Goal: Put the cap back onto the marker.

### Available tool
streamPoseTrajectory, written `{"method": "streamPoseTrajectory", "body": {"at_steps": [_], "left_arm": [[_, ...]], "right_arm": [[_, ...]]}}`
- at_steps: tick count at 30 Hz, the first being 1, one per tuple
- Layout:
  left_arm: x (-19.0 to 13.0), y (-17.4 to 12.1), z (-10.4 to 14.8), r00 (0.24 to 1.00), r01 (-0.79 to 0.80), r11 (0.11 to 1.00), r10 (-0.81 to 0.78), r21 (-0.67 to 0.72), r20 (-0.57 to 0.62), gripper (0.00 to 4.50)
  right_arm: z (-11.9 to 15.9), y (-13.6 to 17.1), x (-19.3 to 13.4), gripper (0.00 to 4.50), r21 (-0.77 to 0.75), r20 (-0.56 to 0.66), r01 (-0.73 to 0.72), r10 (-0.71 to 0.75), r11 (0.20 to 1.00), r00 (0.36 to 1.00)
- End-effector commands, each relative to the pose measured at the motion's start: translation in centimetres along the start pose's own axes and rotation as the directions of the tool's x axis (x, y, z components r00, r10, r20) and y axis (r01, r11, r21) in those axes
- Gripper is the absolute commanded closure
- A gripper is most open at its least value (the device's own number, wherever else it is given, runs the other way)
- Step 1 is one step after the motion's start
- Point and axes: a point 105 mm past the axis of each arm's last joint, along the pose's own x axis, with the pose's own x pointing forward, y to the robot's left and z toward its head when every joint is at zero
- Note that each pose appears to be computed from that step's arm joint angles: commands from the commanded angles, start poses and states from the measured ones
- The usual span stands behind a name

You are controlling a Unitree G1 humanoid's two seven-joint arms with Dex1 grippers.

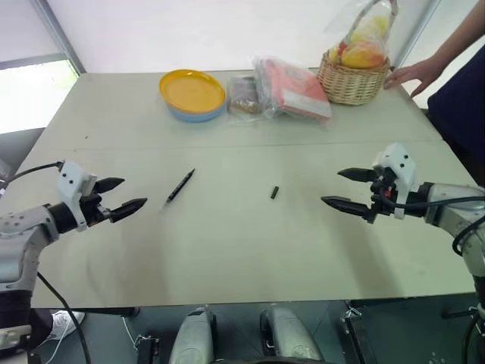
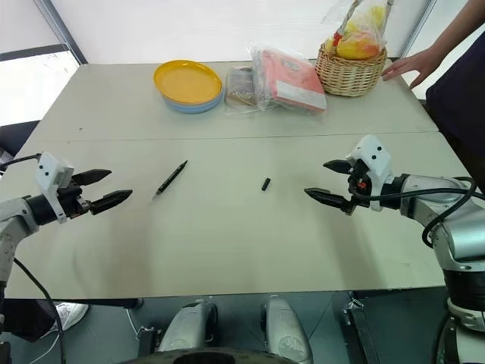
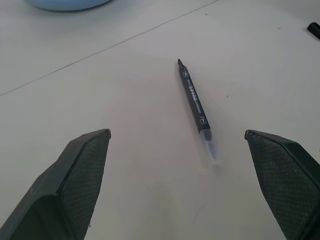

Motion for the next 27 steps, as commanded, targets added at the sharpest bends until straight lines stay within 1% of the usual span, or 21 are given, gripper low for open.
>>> {"method": "streamPoseTrajectory", "body": {"at_steps": [1, 4, 6, 9, 12, 14, 17, 22, 25, 27], "left_arm": [[-0.3, 0.2, 1.2, 0.999, -0.021, 0.999, 0.02, 0.032, 0.046, 0.0], [-0.2, 0.0, 1.3, 0.998, -0.017, 0.999, 0.016, 0.03, 0.056, 0.0], [0.1, -0.3, 1.3, 0.998, -0.01, 1.0, 0.009, 0.028, 0.061, 0.0], [0.5, -0.8, 1.3, 0.998, 0.002, 1.0, -0.003, 0.024, 0.065, 0.0], [1.2, -1.4, 1.3, 0.997, 0.011, 1.0, -0.012, 0.02, 0.074, 0.0], [1.8, -1.7, 1.5, 0.996, 0.01, 1.0, -0.011, 0.017, 0.084, 0.0], [2.5, -2.1, 1.8, 0.995, -0.01, 1.0, 0.008, 0.016, 0.101, 0.0], [4.2, -3.2, 2.5, 0.991, -0.057, 0.998, 0.056, 0.01, 0.124, 0.0], [6.3, -4.0, 2.0, 0.99, -0.084, 0.996, 0.085, -0.014, 0.11, 0.0], [7.3, -4.0, 1.4, 0.989, -0.11, 0.993, 0.114, -0.043, 0.093, 0.0]], "right_arm": [[1.2, 0.1, 0.0, 0.1, -0.047, 0.03, -0.003, 0.005, 0.999, 1.0], [1.4, 0.1, 0.1, 0.1, -0.058, 0.034, -0.012, 0.014, 0.998, 0.999], [1.9, 0.4, 0.3, 0.1, -0.071, 0.047, -0.045, 0.048, 0.996, 0.998], [2.9, 2.0, 1.0, 0.1, -0.096, 0.069, -0.154, 0.161, 0.983, 0.985], [4.2, 4.5, 2.3, 0.1, -0.158, 0.068, -0.312, 0.326, 0.937, 0.943], [4.7, 5.4, 3.2, 0.1, -0.195, 0.062, -0.363, 0.381, 0.911, 0.922], [4.9, 5.2, 3.9, 0.1, -0.212, 0.067, -0.371, 0.392, 0.904, 0.918], [4.3, 5.1, 4.8, 0.1, -0.212, 0.069, -0.369, 0.39, 0.905, 0.918], [3.9, 5.3, 5.2, 0.1, -0.201, 0.083, -0.367, 0.389, 0.908, 0.918], [3.9, 5.5, 5.5, 0.1, -0.198, 0.091, -0.363, 0.386, 0.911, 0.918]]}}
